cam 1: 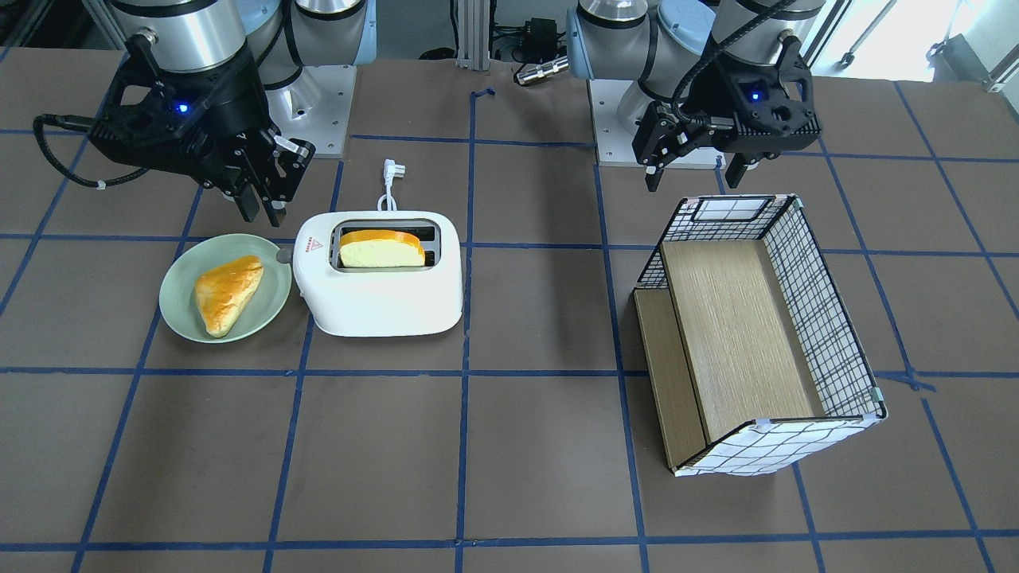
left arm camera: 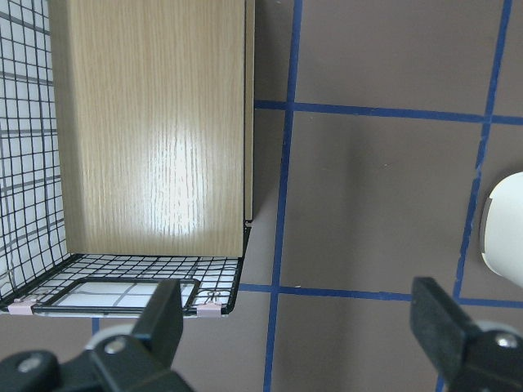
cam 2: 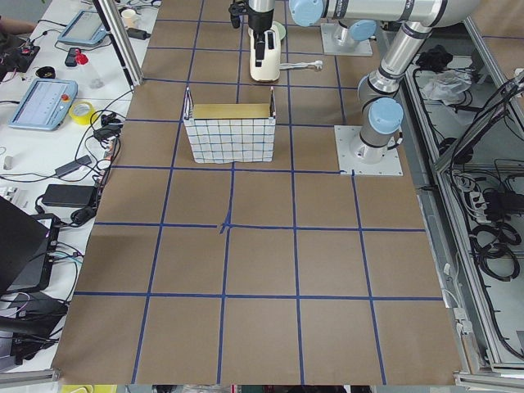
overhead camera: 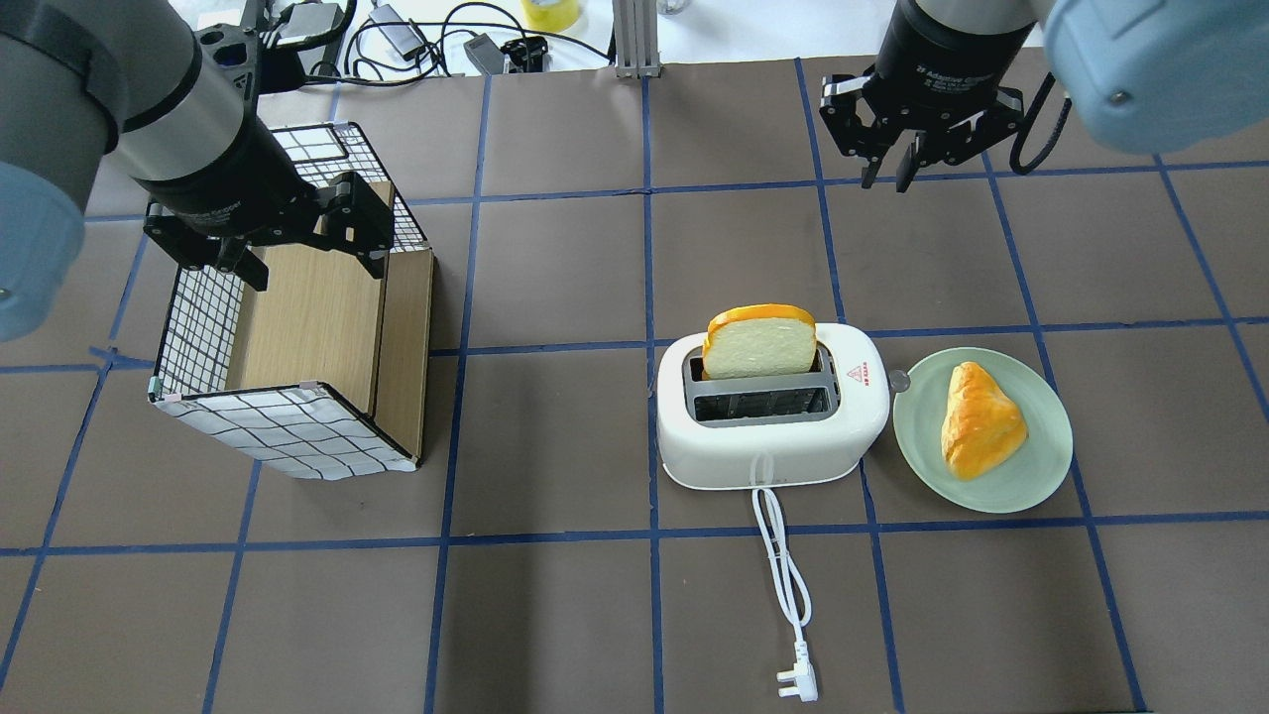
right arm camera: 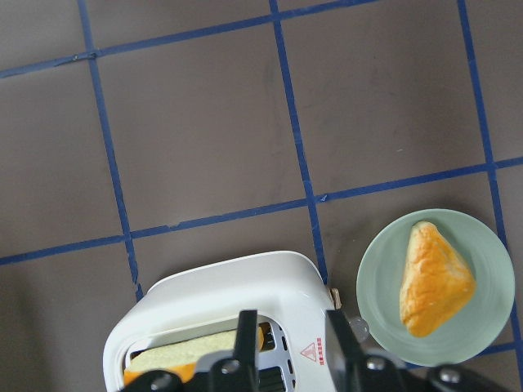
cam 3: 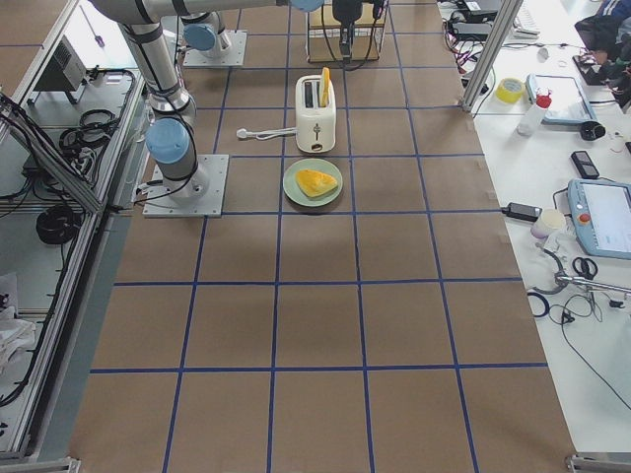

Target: Press toaster with right arm

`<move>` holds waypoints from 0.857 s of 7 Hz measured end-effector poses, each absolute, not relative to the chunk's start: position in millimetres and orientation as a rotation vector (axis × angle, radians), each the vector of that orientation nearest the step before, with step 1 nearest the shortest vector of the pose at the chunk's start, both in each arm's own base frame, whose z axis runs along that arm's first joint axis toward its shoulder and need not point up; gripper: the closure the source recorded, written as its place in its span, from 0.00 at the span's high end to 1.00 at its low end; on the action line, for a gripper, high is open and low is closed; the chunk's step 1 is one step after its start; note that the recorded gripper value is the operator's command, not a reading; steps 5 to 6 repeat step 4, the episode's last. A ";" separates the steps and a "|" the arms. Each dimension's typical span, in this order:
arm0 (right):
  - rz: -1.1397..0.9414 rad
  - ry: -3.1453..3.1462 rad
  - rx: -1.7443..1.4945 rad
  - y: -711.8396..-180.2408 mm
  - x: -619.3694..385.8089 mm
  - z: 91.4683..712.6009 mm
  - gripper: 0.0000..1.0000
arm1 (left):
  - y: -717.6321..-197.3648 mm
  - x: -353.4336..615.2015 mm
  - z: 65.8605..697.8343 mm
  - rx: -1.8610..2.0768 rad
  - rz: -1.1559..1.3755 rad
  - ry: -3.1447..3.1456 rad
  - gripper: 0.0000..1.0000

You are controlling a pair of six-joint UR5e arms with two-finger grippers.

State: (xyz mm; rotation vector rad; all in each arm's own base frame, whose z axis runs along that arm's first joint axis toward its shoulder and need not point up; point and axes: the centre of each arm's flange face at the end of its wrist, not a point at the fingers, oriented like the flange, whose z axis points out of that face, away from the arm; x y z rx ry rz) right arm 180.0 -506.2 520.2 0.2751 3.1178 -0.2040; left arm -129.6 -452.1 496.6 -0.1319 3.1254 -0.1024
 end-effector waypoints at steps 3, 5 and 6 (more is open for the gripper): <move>-0.276 3.101 0.263 -512.7 181.0 522.1 1.00 | -452.1 -129.6 496.6 -0.132 -0.102 3.125 1.00; -0.279 3.102 0.262 -513.2 180.9 522.0 1.00 | -452.1 -129.6 496.6 -0.132 -0.103 3.125 1.00; -0.279 3.102 0.262 -513.2 180.9 522.0 1.00 | -452.1 -129.6 496.6 -0.132 -0.103 3.125 1.00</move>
